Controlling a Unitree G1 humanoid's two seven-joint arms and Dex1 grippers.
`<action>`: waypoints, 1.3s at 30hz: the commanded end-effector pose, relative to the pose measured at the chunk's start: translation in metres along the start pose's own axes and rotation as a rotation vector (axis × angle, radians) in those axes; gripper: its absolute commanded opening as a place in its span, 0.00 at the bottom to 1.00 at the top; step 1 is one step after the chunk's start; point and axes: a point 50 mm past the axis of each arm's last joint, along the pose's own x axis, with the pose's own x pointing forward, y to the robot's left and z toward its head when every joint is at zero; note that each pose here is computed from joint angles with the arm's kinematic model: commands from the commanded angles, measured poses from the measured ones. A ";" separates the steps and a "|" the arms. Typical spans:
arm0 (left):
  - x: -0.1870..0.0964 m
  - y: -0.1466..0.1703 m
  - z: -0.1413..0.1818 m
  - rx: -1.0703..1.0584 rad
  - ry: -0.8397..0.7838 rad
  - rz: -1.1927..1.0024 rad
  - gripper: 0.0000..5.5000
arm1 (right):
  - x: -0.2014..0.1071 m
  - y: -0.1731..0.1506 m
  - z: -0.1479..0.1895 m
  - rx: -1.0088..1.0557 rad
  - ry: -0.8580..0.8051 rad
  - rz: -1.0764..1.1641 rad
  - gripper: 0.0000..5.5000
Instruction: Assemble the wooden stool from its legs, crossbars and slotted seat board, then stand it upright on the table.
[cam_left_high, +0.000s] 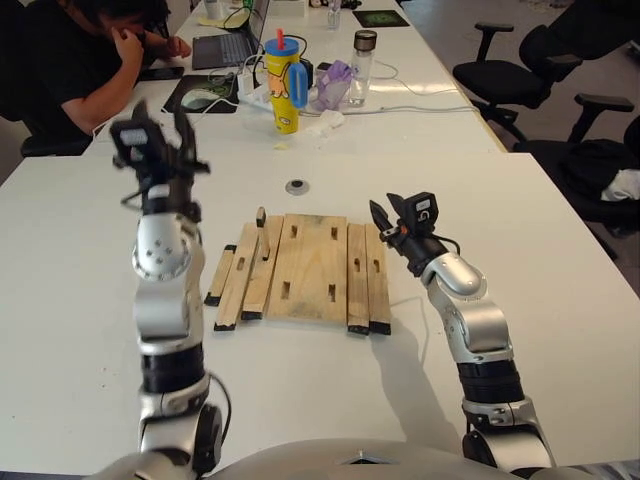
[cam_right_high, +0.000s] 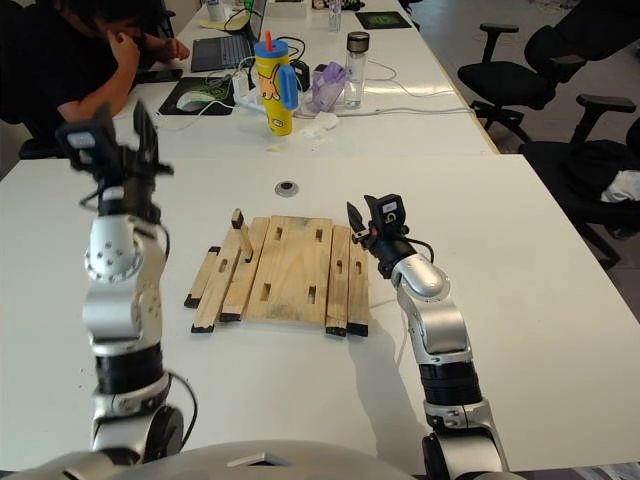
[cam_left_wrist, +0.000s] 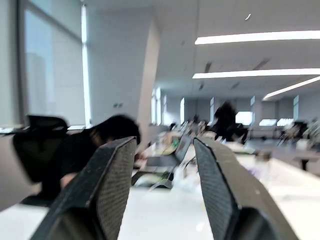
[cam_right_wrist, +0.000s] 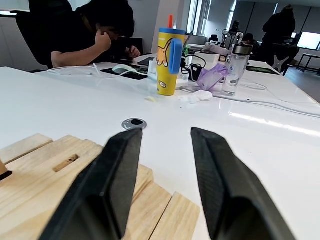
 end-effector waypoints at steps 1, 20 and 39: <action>-0.049 0.029 -0.067 0.036 0.400 -0.094 0.39 | -0.006 -0.009 0.004 0.000 -0.006 -0.035 0.33; -0.059 0.033 -0.106 -0.118 0.802 -0.440 0.39 | -0.009 -0.021 0.003 -0.008 0.009 -0.070 0.33; -0.054 0.031 -0.116 -0.075 0.903 -0.517 0.39 | -0.008 -0.017 0.006 0.004 -0.001 -0.072 0.33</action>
